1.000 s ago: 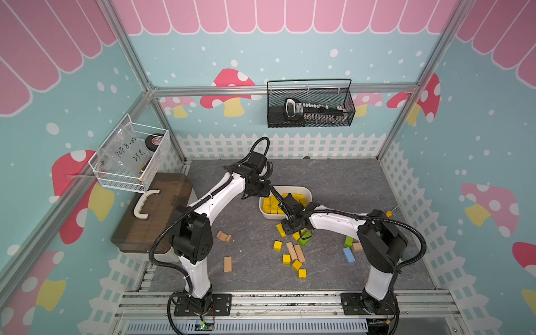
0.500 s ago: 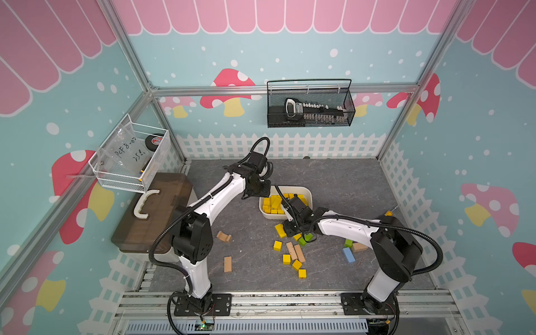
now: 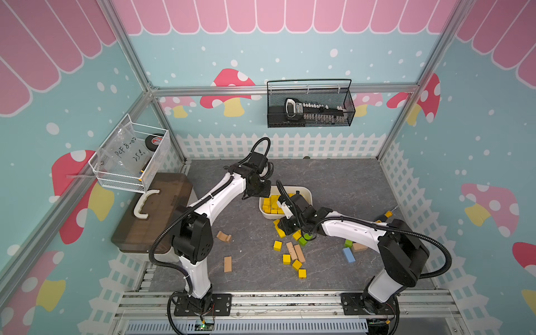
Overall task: Pick out the yellow building blocks
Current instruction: Place the building block in the storage box, then move the building block to the center of the board, then pick up the building block from the center of the board.
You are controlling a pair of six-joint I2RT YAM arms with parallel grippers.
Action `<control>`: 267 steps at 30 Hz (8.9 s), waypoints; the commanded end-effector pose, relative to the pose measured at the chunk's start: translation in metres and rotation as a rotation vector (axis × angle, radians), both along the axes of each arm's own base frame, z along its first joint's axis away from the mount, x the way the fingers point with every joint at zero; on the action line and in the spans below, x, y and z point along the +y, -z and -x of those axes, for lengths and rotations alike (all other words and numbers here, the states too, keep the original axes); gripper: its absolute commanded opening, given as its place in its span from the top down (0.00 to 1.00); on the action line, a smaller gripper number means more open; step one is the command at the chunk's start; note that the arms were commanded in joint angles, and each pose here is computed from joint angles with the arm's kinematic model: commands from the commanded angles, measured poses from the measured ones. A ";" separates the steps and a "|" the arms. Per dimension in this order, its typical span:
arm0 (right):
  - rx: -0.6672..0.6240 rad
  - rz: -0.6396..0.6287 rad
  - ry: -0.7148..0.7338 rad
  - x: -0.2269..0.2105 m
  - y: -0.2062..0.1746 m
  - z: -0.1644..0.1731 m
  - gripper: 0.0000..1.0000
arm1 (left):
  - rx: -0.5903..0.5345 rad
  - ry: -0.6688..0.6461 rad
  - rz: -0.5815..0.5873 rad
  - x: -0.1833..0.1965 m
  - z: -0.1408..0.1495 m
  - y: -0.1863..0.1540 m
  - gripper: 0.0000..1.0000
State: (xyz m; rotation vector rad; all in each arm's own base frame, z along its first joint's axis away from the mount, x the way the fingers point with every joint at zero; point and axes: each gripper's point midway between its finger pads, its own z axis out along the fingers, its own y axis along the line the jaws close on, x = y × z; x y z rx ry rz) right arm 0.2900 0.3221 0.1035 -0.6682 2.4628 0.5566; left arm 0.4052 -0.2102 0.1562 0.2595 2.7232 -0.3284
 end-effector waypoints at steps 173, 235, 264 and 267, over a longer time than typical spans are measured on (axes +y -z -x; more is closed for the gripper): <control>-0.066 -0.031 0.610 -0.202 -0.007 0.045 0.52 | 0.309 0.441 0.607 -0.197 0.332 0.104 0.64; 0.044 -0.026 0.915 -0.264 0.017 0.059 0.52 | 0.095 -0.651 0.171 0.127 0.223 0.105 0.48; 0.017 -0.058 0.905 -0.264 0.013 0.061 0.52 | 0.183 -0.552 0.365 0.065 0.196 0.110 0.39; 0.013 -0.061 0.903 -0.264 0.012 0.061 0.52 | 0.133 -0.679 0.258 0.101 0.190 0.103 0.38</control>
